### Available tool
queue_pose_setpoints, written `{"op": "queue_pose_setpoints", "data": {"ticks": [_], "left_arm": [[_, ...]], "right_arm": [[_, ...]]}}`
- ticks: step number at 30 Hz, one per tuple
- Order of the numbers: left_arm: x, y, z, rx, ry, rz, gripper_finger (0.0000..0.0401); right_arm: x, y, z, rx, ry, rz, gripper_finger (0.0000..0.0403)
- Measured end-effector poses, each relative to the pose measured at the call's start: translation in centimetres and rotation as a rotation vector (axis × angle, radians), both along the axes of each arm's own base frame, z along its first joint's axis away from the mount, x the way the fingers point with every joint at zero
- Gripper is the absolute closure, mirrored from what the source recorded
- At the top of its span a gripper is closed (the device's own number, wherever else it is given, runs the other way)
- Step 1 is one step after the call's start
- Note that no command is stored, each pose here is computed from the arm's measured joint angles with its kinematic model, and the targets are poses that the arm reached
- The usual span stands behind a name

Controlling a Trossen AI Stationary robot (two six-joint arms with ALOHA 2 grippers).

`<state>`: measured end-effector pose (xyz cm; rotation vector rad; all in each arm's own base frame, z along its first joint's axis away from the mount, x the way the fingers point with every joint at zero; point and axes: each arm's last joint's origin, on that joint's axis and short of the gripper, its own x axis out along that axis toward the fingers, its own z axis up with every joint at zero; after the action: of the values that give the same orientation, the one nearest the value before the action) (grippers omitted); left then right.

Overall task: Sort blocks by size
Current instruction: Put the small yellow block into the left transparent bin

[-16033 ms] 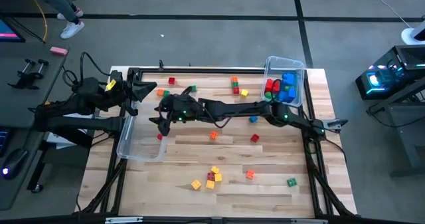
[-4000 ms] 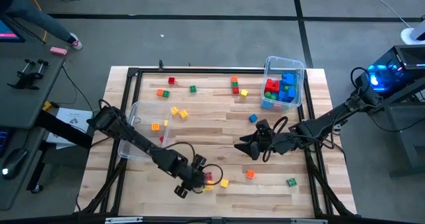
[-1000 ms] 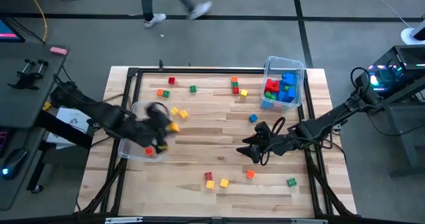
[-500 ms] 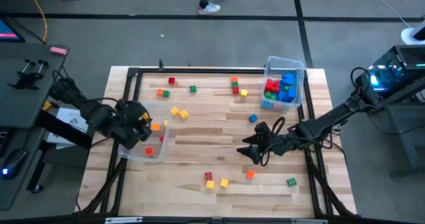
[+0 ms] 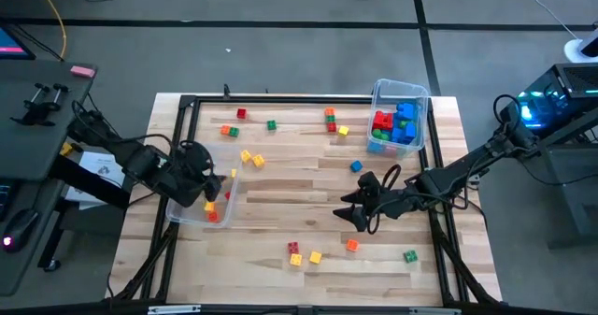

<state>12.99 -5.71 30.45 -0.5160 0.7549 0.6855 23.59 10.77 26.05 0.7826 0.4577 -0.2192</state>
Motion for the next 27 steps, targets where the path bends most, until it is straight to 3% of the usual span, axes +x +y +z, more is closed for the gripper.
{"op": "queue_pose_setpoints", "data": {"ticks": [3, 8, 14, 22, 27], "left_arm": [[1.7, -0.9, 1.1, -0.015, -0.179, -0.086, 0.0133], [5.8, -3.1, 3.1, 0.075, -0.465, -0.311, 0.0135], [10.4, -4.7, 2.8, 0.18, -0.569, -0.486, 0.0135], [15.6, -4.7, 1.1, 0.034, -0.71, -0.655, 0.0135], [17.4, -4.6, 0.8, -0.029, -0.827, -0.75, 0.0135]], "right_arm": [[0.2, 0.1, 0.4, 0.019, -0.038, 0.001, 0.0075], [0.5, 0.2, 1.0, 0.026, -0.109, 0.003, 0.0075], [0.5, 0.0, 1.1, 0.049, -0.12, -0.039, 0.0075], [0.5, 0.1, 1.0, 0.05, -0.116, -0.025, 0.0075], [0.5, 0.2, 1.0, 0.061, -0.108, 0.008, 0.0075]]}}
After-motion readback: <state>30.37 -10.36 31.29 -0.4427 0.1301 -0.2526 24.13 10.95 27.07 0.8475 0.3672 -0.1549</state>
